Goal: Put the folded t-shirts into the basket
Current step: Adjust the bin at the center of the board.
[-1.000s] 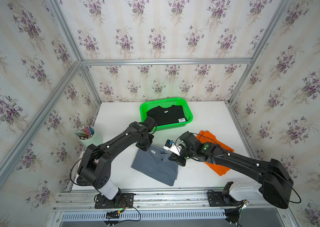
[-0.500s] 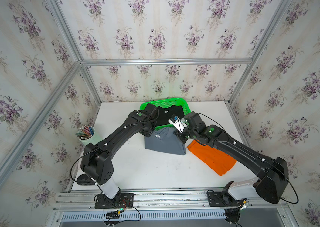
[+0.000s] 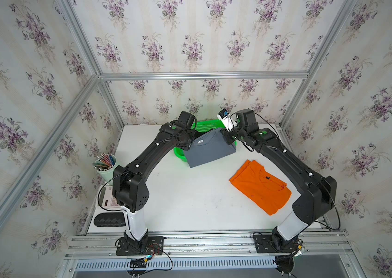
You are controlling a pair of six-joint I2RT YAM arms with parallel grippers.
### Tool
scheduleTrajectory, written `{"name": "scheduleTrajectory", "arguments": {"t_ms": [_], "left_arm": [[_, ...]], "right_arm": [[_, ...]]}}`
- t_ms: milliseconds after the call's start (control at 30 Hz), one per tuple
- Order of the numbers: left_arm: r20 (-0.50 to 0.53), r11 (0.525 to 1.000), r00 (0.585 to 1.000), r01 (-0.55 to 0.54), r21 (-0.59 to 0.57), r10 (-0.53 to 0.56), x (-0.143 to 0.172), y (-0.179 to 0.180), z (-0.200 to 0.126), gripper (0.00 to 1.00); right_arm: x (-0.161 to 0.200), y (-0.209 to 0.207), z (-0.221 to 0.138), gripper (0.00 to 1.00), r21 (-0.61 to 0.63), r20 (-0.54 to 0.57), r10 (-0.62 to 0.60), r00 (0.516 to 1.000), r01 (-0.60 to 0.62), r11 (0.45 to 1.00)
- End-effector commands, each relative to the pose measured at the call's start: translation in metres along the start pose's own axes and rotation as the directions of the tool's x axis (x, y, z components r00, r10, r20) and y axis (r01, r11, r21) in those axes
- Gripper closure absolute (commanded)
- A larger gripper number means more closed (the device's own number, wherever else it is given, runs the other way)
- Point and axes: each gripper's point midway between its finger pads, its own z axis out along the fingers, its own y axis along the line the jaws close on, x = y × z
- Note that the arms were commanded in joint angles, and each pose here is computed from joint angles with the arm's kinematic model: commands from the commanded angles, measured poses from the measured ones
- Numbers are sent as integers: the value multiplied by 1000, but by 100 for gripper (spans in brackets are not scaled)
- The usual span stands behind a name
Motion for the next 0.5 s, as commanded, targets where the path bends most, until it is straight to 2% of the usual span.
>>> {"name": "scheduleTrajectory", "arguments": {"t_ms": [0, 100, 200, 333, 467], "left_arm": [[16, 999, 999, -41, -3, 41, -11, -8, 11, 100], [68, 997, 995, -71, -26, 73, -26, -16, 22, 100], [104, 991, 989, -99, -86, 107, -38, -13, 40, 100], [95, 980, 990, -88, -176, 106, -41, 13, 74, 100], [71, 972, 992, -84, -221, 102, -36, 37, 95, 100]], "right_arm": [[-21, -15, 13, 100, 27, 75, -13, 997, 11, 1000], [-19, -25, 34, 100, 25, 62, -6, 998, 4, 1000], [-1, -35, 61, 100, 34, 6, 19, 1000, -20, 999], [40, -38, 95, 100, 52, -93, 51, 994, -46, 998], [80, -25, 112, 100, 16, -161, 71, 984, -70, 997]]}}
